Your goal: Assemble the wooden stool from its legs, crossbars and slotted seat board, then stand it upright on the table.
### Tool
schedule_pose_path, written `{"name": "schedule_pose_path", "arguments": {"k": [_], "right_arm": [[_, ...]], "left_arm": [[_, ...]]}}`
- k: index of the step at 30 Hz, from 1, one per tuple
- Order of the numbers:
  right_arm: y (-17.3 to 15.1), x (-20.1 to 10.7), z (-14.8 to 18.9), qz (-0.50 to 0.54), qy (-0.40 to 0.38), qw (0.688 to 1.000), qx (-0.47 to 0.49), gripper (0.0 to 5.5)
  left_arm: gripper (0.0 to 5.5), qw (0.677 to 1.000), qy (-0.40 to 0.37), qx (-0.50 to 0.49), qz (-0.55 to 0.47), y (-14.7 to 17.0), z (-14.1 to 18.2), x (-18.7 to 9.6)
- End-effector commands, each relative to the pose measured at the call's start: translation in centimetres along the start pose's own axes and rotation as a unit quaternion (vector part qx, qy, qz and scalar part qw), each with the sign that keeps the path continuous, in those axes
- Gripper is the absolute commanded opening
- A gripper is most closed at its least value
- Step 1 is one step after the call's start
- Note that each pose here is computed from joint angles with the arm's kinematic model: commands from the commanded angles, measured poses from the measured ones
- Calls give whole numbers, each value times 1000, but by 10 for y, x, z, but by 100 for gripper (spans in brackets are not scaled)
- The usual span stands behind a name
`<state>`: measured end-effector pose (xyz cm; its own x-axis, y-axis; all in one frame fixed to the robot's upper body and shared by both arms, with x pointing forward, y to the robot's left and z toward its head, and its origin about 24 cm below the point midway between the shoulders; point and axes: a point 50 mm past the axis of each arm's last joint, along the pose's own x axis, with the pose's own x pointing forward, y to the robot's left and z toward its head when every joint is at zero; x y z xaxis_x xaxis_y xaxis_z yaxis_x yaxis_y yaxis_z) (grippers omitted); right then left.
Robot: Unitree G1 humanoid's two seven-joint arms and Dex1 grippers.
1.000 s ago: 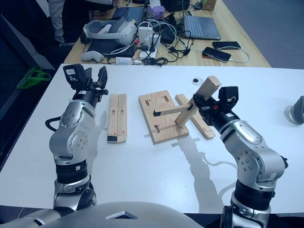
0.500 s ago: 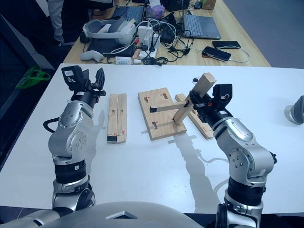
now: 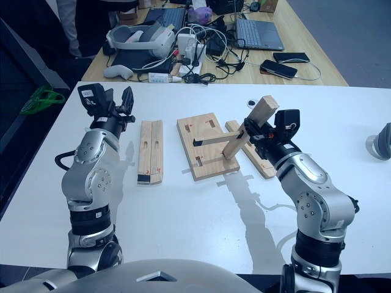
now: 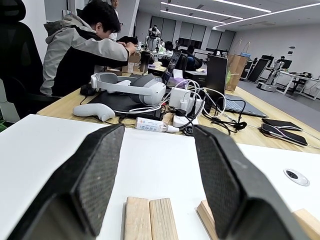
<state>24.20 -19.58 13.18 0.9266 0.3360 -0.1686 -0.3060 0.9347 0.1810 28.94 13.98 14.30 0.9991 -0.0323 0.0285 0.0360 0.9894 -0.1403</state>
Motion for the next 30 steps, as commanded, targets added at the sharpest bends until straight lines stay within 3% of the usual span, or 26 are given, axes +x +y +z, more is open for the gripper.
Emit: {"name": "schedule_pose_path", "arguments": {"k": [1, 16, 30], "right_arm": [[-2, -1, -18, -4, 51, 999, 9, 101], [-2, -7, -25, -7, 49, 999, 18, 101], [-24, -9, -26, -18, 66, 997, 23, 101]], "left_arm": [[253, 1000, -5, 7, -1, 1, 3, 2], [253, 1000, -9, 16, -13, -3, 5, 4], [253, 1000, -20, 13, -5, -7, 3, 5]]}}
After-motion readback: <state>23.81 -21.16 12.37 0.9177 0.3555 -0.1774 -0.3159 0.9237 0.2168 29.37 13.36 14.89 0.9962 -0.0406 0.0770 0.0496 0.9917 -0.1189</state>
